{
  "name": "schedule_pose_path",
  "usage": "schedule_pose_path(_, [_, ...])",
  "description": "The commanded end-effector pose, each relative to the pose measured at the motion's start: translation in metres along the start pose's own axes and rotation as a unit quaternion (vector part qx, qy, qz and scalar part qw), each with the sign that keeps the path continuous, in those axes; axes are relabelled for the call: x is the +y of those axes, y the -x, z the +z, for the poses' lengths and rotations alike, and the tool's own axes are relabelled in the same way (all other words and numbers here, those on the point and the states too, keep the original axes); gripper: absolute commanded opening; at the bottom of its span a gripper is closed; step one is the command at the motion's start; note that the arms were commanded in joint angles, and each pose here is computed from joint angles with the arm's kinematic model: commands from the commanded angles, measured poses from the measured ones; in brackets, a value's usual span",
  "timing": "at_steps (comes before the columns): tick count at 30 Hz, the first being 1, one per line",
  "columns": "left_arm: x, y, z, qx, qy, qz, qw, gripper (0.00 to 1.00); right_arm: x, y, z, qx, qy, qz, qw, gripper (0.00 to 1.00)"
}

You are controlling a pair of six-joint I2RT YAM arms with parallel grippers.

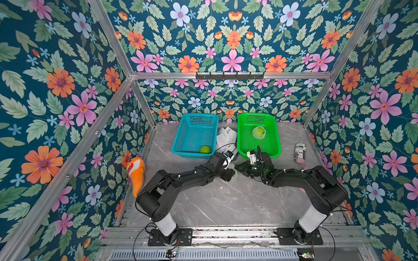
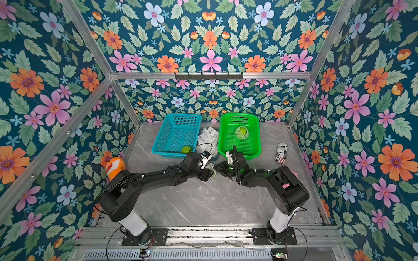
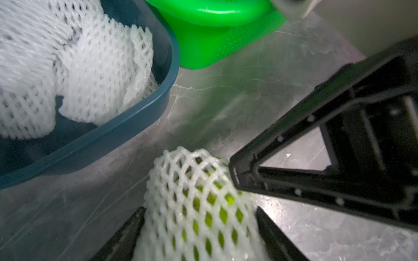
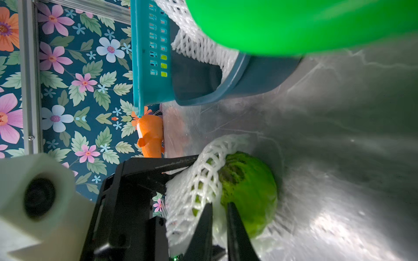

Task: Sleeve custard apples in foam nets
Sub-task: Put on the foam net on the custard apple.

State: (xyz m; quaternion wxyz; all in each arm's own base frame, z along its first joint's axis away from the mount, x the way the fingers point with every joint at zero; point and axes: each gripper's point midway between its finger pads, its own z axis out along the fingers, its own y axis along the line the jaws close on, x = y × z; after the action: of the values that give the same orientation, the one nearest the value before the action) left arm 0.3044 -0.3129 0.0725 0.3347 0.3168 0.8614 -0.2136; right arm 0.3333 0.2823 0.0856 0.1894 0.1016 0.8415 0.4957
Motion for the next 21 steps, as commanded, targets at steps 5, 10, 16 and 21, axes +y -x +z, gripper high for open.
schedule_pose_path(5, [-0.002, -0.014, 0.000, 0.027, -0.009, 0.001, 1.000, 0.73, -0.012, 0.000, 0.001, -0.008, -0.017, 0.017, 1.000, 0.04])
schedule_pose_path(10, [-0.003, -0.015, 0.001, 0.029, -0.009, 0.001, 1.000, 0.73, -0.022, 0.006, -0.003, -0.025, -0.038, 0.022, 0.999, 0.04])
schedule_pose_path(16, [-0.003, -0.015, 0.002, 0.031, -0.011, 0.000, 0.999, 0.73, -0.033, 0.007, -0.004, -0.028, -0.061, 0.033, 0.997, 0.04])
schedule_pose_path(21, [-0.003, -0.013, 0.003, 0.033, -0.012, -0.004, 0.999, 0.75, -0.033, 0.004, -0.002, -0.023, -0.058, 0.034, 0.998, 0.04])
